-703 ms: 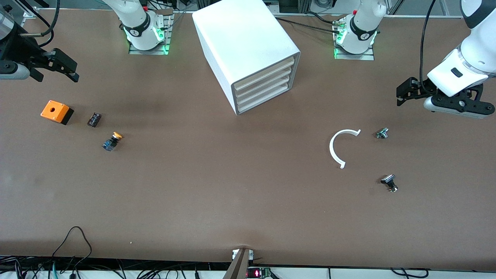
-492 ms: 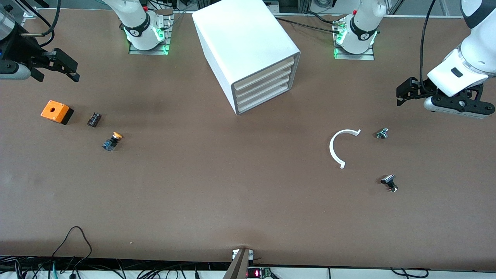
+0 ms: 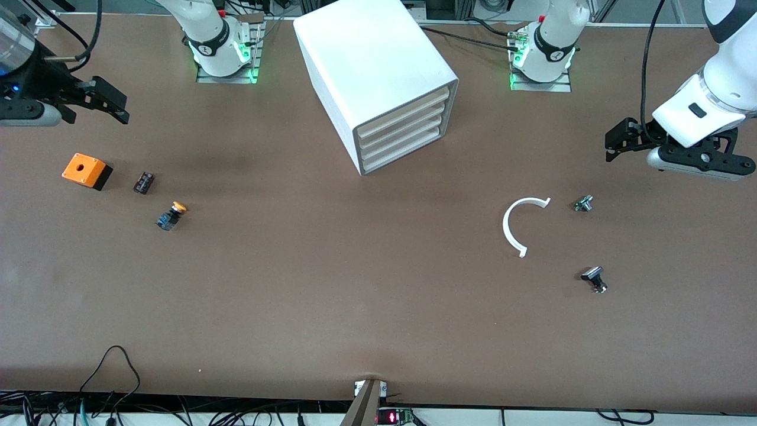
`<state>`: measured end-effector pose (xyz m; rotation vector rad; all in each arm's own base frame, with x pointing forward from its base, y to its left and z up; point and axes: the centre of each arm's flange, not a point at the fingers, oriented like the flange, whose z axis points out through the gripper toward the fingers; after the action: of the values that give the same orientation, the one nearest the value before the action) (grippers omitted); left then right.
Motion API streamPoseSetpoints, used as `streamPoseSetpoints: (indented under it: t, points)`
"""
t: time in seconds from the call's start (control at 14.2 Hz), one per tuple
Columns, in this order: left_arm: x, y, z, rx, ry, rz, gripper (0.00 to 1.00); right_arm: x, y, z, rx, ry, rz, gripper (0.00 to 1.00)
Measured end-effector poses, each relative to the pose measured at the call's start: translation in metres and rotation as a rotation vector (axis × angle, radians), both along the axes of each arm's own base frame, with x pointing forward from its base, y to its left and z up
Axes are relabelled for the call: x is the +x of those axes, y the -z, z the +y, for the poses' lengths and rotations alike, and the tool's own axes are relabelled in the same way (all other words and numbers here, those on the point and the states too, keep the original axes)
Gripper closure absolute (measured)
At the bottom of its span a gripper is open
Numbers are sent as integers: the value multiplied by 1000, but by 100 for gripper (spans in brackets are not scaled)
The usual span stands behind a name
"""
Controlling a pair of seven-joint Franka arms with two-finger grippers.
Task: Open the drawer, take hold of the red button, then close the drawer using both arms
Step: 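Reach the left gripper to the drawer handle while the right gripper approaches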
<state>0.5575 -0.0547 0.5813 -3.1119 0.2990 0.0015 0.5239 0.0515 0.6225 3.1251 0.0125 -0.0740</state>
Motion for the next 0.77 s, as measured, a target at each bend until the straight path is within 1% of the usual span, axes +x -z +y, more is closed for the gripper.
streamPoseSetpoints:
  t: [0.14,0.21,0.42,0.56,0.77]
  points:
    - [-2,3,-2,2,3,23,0,4,8,2,0,-3,15,0]
    - [-4,7,-4,2,7,47,0,4,9,3,-1,-6,19,0]
    - [-12,23,-16,-30,18,162,0,4,21,17,-3,-33,47,0]
    - [-17,32,-28,-95,24,232,0,7,36,28,-5,-53,71,0]
    - [-25,42,-44,-234,24,343,0,24,61,39,0,-68,68,0]
